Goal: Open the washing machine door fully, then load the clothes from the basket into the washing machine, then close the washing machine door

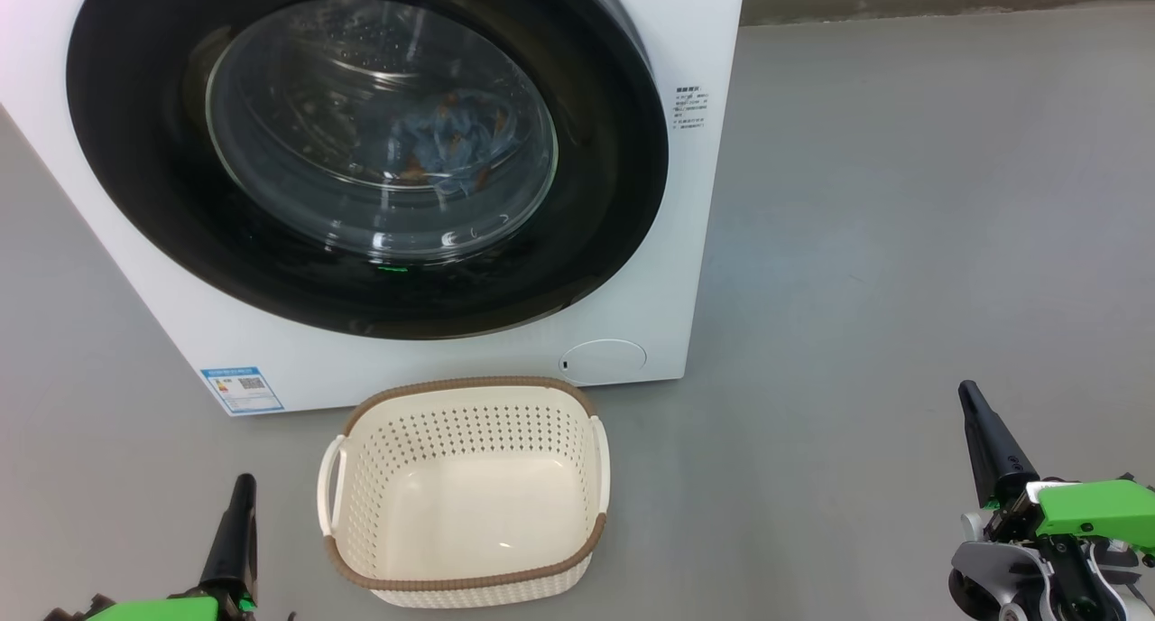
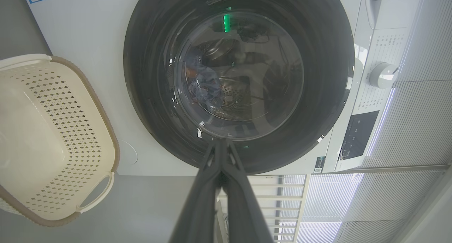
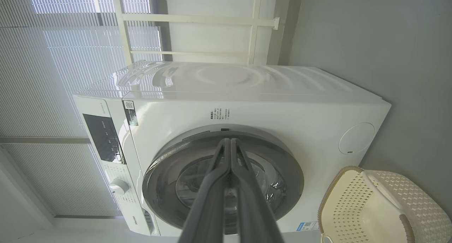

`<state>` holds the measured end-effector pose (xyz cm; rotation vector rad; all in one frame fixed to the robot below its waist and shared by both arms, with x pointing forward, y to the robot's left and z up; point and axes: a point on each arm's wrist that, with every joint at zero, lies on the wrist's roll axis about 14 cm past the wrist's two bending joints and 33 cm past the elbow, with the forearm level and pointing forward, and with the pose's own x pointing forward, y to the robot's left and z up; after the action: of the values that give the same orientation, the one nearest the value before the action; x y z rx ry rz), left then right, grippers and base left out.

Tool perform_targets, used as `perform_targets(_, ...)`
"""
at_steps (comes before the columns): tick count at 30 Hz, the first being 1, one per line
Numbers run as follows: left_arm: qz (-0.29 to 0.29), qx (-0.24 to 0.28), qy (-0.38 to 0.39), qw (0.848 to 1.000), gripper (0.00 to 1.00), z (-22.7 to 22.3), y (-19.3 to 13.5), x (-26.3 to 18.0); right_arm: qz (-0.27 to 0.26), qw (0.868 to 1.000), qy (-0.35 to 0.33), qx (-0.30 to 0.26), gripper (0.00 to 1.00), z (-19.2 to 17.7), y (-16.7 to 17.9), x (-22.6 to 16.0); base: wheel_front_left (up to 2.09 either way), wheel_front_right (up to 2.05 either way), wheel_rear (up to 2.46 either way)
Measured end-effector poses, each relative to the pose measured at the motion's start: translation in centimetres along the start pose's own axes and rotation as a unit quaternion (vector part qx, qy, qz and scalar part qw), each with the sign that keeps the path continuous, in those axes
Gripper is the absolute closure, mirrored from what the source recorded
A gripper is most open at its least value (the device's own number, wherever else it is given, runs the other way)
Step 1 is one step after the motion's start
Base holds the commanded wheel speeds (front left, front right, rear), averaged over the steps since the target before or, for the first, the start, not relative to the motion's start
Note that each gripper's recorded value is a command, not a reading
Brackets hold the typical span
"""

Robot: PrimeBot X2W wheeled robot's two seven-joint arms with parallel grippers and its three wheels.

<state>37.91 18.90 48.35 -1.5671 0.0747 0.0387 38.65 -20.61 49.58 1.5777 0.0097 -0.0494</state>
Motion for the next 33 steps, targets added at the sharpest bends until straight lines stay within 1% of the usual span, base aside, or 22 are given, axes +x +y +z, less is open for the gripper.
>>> perform_targets(33,0.000,0.000,0.000,1.000,1.00,0.00,0.00,0.00,0.000,1.000,-0.001,0.001,1.00,0.03,0.00,-0.01,0.00,0.00,0.00)
